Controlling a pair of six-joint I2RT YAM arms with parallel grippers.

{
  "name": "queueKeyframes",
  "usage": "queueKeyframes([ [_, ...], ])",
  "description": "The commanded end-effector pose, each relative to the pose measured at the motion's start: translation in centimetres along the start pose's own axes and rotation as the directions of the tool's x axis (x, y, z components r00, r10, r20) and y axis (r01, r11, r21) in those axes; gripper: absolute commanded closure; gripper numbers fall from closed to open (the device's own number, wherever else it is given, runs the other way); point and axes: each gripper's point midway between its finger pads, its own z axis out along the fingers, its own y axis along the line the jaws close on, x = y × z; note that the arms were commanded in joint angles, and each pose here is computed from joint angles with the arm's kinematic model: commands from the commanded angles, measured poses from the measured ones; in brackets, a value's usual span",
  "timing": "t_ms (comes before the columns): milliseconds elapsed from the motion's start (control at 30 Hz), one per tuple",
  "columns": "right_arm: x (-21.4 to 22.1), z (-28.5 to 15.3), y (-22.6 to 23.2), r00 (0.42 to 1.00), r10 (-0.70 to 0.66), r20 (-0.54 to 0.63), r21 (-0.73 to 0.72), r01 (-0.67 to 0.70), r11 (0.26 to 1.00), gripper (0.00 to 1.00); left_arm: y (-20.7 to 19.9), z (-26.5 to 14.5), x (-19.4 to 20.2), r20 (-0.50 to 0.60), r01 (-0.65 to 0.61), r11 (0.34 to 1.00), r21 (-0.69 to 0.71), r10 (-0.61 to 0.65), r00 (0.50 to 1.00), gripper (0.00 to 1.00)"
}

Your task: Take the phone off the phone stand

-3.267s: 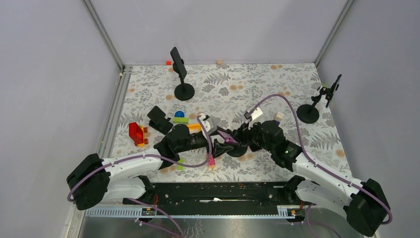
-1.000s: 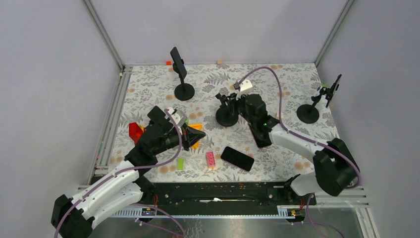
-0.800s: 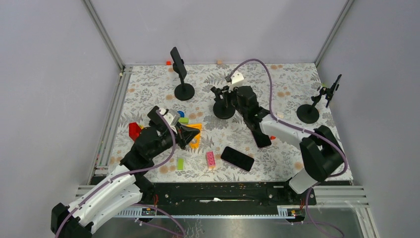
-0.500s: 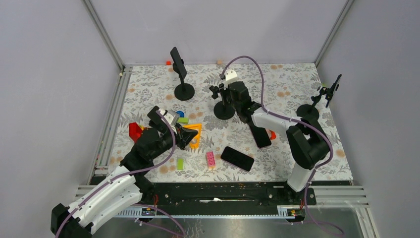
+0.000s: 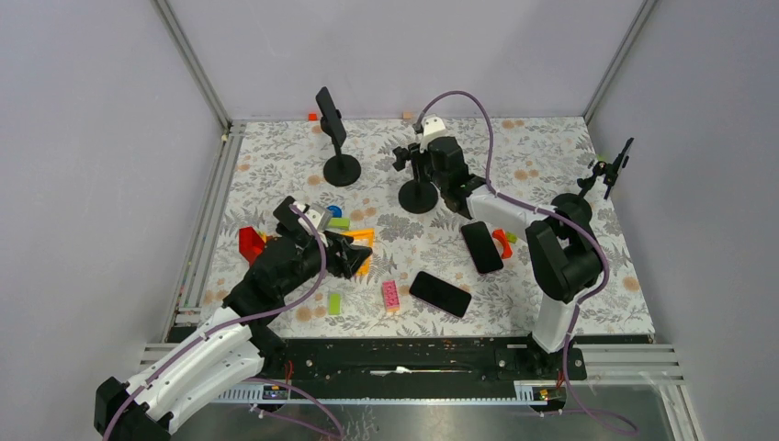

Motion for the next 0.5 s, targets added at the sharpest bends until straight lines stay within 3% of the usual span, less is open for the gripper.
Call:
queueKeyframes([
  [0, -3.5, -1.0, 0.0, 0.997, 0.005, 0.081, -0.031, -0.002, 1.0, 0.48, 0.4, 0.1, -1.3, 0.042, 0.007, 1.0, -0.029, -0.006, 0.999, 0.34],
  [100, -3.4, -2.4, -0.2, 0.997, -0.012, 0.075, -0.041, 0.015, 0.999, 0.33, 0.5, 0.4, -1.3, 0.035, 0.011, 0.999, -0.037, -0.01, 0.999, 0.25],
  [333, -3.6, -7.9, -0.6, 0.996, 0.023, 0.088, -0.065, -0.018, 0.998, 0.22, 1.1, 1.3, -1.4, 0.014, 0.041, 0.996, -0.077, -0.04, 0.999, 0.17],
  [467, -1.9, -11.4, -0.2, 0.996, 0.083, 0.035, -0.111, -0.079, 0.991, 0.18, 1.5, 1.5, -1.8, 0.006, 0.051, 0.993, -0.11, -0.051, 0.999, 0.13],
])
